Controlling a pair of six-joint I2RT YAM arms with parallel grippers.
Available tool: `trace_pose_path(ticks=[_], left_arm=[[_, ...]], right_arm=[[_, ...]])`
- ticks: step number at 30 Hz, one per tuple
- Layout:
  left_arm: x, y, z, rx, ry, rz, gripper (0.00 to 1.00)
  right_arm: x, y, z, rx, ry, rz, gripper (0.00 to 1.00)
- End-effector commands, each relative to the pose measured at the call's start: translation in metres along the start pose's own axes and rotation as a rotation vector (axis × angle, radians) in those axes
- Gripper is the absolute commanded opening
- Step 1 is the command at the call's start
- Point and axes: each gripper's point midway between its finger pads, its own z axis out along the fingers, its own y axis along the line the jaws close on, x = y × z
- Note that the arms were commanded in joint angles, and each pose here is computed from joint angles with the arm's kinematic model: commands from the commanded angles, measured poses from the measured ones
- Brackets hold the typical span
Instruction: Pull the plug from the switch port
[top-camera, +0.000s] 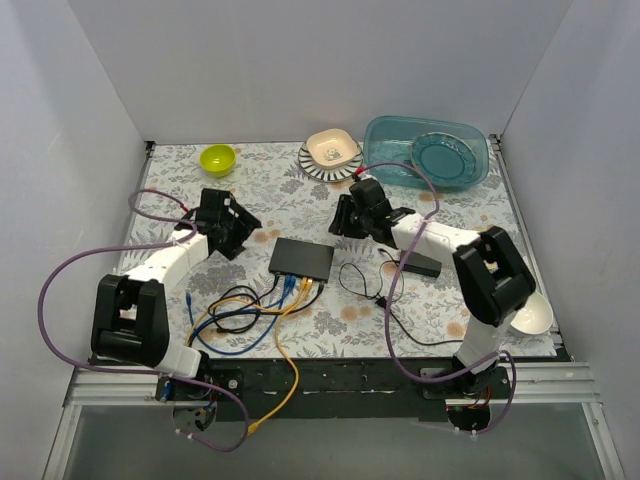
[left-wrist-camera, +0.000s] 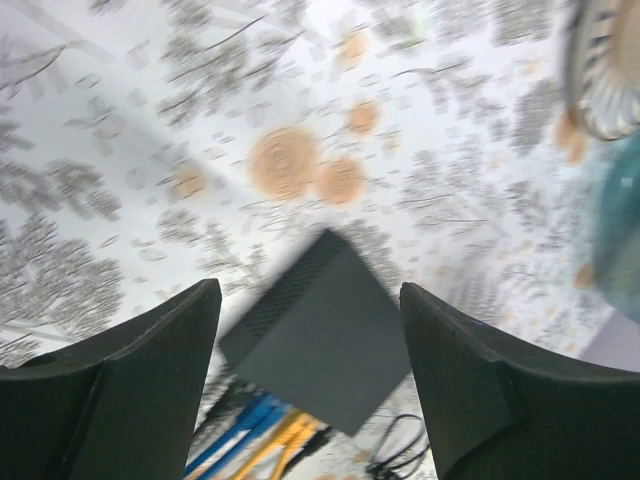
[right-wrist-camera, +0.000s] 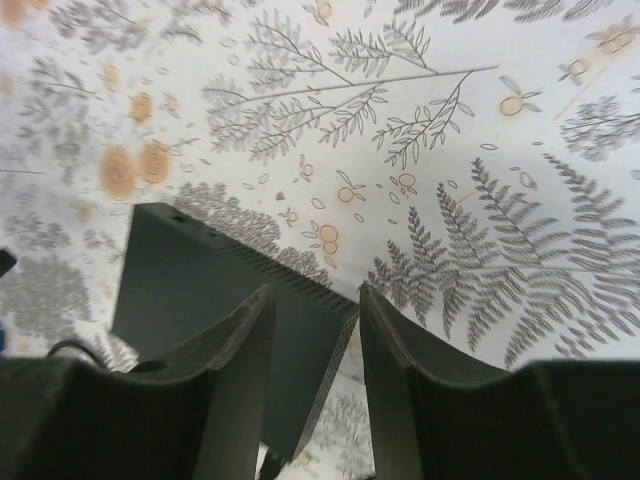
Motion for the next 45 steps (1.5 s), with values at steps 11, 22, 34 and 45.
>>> trace_pose_path(ticks=[11, 22, 34, 45], left_arm=[[0.040, -0.103, -0.008, 0.413, 0.255, 0.150, 0.70], [0.016, -0.097, 0.076, 0.237, 0.176, 0.243, 0.69], [0.041, -0.068, 0.097, 0.170, 0.287, 0.226, 0.68], [0.046, -0.055, 0.077, 0.165, 0.288, 0.245, 0.67]], right_arm=[[0.071, 0.055, -0.074, -0.418, 0.216, -0.114, 0.39], [0.126, 0.040, -0.070, -0.423, 0.360, -0.128, 0.36], [0.130, 0.009, -0.015, -0.221, 0.429, -0.112, 0.33], [0.081, 0.001, 0.026, -0.126, 0.342, -0.060, 0.34]])
